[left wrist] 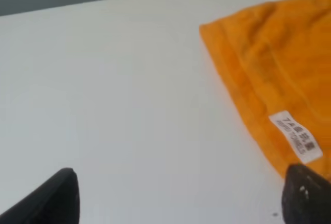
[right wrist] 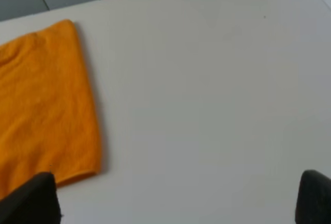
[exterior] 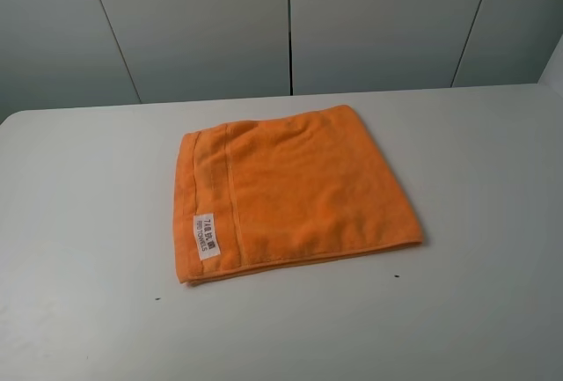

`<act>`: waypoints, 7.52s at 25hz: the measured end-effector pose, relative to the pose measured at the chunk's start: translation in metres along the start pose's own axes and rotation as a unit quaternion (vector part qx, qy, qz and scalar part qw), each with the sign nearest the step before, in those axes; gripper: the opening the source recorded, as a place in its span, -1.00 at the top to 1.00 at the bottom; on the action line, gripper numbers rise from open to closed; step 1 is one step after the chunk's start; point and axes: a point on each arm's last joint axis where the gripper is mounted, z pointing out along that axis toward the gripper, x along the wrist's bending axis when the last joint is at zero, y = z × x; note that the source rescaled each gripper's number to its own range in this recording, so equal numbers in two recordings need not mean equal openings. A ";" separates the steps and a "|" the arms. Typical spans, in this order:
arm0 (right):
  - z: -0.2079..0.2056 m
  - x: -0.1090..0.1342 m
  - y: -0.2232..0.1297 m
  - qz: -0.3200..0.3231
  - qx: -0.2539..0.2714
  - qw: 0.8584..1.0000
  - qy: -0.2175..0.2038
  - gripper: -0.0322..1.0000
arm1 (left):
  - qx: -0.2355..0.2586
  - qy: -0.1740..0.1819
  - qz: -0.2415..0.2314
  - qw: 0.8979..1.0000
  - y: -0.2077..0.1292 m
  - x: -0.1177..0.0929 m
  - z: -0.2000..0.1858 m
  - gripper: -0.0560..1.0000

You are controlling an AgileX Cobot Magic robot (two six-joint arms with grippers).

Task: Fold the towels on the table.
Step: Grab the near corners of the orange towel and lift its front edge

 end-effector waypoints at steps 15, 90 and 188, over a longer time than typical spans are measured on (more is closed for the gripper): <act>0.140 0.077 0.035 -0.359 0.261 0.863 0.242 -0.96 | 0.229 -0.196 0.177 0.937 0.030 0.007 0.173 -1.00; 0.314 0.129 -0.028 -0.738 0.300 0.490 0.355 -1.00 | 0.389 -0.242 0.369 0.809 -0.029 -0.123 0.270 -1.00; 0.323 0.135 -0.033 -0.706 0.292 0.539 0.356 0.74 | 0.305 -0.253 0.467 0.790 -0.056 -0.167 0.296 0.83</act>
